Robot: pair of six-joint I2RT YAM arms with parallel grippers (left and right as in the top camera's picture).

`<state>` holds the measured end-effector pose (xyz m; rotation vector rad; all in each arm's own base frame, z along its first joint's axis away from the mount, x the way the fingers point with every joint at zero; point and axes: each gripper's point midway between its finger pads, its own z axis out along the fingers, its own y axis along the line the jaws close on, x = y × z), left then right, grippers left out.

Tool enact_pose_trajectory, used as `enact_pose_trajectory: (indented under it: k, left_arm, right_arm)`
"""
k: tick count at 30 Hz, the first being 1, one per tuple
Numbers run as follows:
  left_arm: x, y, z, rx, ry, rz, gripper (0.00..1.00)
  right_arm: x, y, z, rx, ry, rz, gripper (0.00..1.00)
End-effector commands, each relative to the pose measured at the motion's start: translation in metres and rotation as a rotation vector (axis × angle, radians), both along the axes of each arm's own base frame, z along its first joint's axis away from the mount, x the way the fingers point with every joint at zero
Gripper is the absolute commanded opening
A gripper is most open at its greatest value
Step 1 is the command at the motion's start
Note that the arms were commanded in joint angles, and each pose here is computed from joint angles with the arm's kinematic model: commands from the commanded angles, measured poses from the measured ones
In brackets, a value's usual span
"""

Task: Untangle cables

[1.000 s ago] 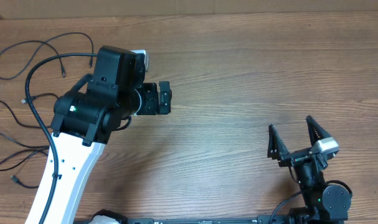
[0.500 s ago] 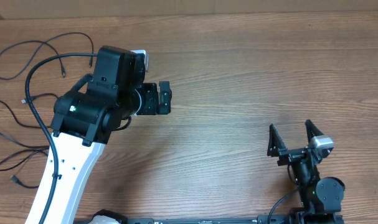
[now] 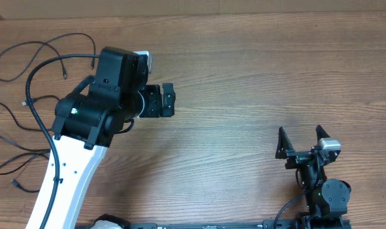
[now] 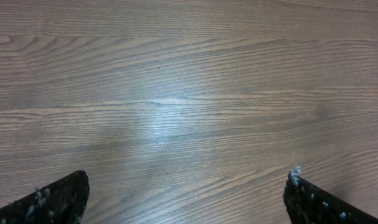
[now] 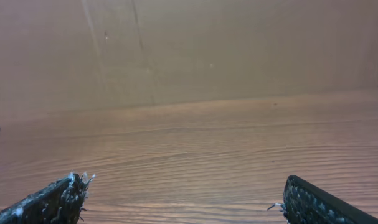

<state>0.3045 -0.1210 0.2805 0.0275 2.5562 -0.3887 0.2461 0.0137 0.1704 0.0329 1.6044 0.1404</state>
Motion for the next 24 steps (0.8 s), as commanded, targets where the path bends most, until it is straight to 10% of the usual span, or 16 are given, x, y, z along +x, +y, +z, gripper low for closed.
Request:
enact_pose_trajectory:
  k: [1,24]
  left_arm:
    - [0.0027,-0.0005,0.0046,0.009,-0.017,-0.011,0.99]
    - [0.0027,-0.0005,0.0046,0.009,-0.017,-0.011,1.0]
  right_arm:
    - [0.0003,-0.0082,-0.0017,-0.039,-0.006,-0.037,1.0]
    - [0.0003,-0.0112,-0.0009,-0.071,-0.011,-0.048,1.0]
